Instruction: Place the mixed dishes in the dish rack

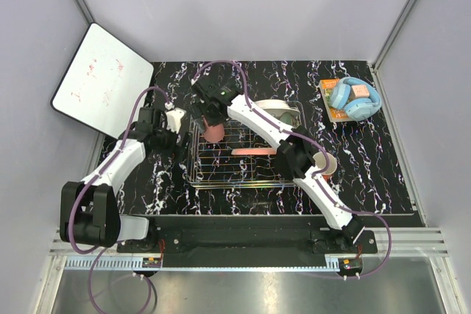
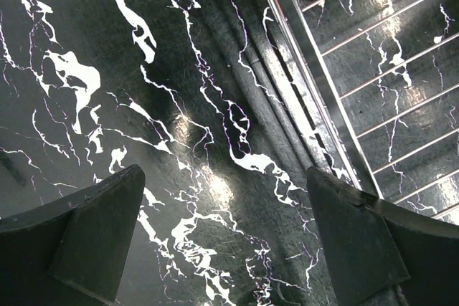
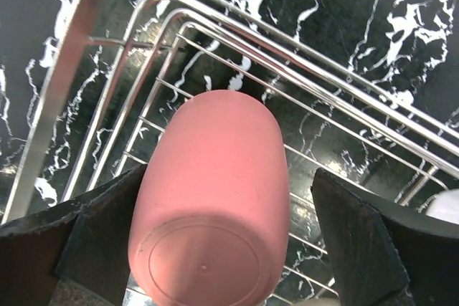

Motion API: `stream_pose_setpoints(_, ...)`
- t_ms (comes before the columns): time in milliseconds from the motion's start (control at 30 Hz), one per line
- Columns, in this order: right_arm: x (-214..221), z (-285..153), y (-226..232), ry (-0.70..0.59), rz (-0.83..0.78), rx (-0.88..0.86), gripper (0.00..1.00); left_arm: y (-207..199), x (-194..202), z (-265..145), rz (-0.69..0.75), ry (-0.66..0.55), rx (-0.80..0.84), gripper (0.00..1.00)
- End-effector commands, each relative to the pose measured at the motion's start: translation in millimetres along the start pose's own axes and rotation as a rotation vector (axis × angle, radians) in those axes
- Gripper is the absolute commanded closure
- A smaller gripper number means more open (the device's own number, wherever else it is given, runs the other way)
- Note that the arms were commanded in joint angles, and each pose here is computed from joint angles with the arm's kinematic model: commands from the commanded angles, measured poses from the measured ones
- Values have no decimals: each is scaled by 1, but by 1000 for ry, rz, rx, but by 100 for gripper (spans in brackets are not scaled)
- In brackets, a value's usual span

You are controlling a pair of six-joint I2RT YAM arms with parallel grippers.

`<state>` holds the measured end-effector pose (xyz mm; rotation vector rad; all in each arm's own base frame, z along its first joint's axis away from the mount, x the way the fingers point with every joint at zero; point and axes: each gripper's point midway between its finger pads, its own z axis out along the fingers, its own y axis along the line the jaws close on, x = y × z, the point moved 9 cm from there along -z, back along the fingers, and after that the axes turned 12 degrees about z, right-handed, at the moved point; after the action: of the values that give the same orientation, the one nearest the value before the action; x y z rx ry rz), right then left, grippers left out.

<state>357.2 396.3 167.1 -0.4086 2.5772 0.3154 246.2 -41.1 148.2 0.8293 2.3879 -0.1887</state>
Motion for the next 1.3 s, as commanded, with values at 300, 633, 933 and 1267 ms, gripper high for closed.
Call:
stream_pose_setpoints(300,-30,-120,5,-151,-18,-100,0,7,-33,-9,39,-71,-16,1)
stream_pose_setpoints(633,0,-251,-51,-345,64,57,0,22,-46,-19,29,-87,-69,1)
stream_pose_setpoints(933,95,-283,-201,-408,779,337,0,41,-60,-32,2,-117,-94,1)
stream_pose_setpoints(1267,167,-246,-229,-227,1103,487,5,45,-68,-42,-9,-147,-108,1)
